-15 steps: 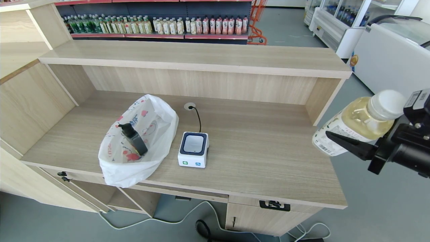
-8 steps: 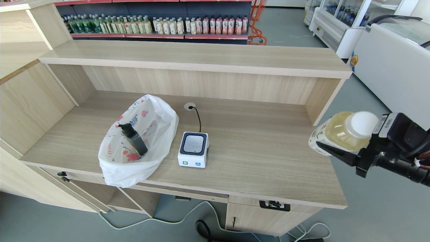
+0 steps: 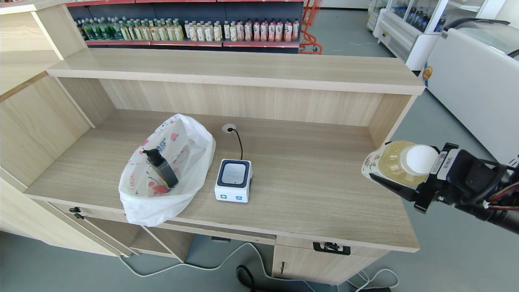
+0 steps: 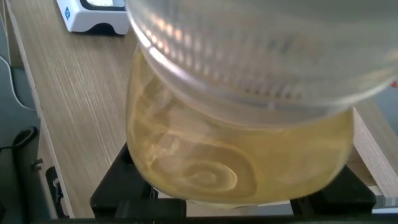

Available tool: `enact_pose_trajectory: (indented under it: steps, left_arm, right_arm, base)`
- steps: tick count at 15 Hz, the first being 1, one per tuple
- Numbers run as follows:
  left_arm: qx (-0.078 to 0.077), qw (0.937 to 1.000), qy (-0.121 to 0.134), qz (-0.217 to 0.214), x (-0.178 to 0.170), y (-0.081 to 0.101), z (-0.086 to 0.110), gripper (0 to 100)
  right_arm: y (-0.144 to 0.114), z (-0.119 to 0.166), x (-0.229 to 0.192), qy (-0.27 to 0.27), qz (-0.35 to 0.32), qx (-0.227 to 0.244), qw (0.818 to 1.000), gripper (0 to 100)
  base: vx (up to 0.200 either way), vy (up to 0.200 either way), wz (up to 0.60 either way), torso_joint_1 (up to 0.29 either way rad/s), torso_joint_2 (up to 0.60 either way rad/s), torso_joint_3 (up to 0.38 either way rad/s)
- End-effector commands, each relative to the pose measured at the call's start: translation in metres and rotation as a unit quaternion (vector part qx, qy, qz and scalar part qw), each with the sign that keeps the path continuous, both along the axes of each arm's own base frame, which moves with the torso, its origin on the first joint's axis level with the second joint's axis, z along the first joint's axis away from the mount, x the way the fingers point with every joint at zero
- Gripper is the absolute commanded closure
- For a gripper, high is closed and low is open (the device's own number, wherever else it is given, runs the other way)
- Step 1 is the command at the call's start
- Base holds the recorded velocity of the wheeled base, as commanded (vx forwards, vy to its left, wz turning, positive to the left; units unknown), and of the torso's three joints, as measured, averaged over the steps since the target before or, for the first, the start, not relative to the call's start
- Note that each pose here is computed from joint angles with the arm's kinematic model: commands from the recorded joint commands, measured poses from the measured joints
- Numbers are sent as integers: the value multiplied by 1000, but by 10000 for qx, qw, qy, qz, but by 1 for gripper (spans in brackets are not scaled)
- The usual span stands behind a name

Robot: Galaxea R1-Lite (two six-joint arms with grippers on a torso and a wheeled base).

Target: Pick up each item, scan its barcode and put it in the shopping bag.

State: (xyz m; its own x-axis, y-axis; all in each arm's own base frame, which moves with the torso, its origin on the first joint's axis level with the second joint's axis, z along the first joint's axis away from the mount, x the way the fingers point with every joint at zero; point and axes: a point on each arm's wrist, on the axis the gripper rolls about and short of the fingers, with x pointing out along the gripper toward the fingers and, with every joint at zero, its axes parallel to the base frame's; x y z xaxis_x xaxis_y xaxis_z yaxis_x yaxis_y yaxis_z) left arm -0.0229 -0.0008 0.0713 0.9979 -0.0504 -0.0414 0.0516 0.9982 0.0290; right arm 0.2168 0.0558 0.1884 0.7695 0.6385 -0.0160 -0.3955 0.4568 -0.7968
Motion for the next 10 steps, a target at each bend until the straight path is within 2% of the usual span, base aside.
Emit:
enact_pose_trajectory:
  steps: [1, 3, 10]
  left_arm:
    - [-1, 10000, 0, -1, 0, 0, 0, 0]
    - [-1, 10000, 0, -1, 0, 0, 0, 0]
    - [-1, 10000, 0, -1, 0, 0, 0, 0]
  right_arm:
    - [1, -2, -1, 30, 19, -8, 10000, 100]
    - [0, -4, -3, 45, 27, -11, 10000, 100]
    - [16, -2, -3, 7, 364, -4, 9993, 100]
  base:
    - [0, 0, 0, 0, 0, 0]
    - [0, 0, 0, 0, 0, 0]
    - [0, 200, 0, 2, 2, 3]
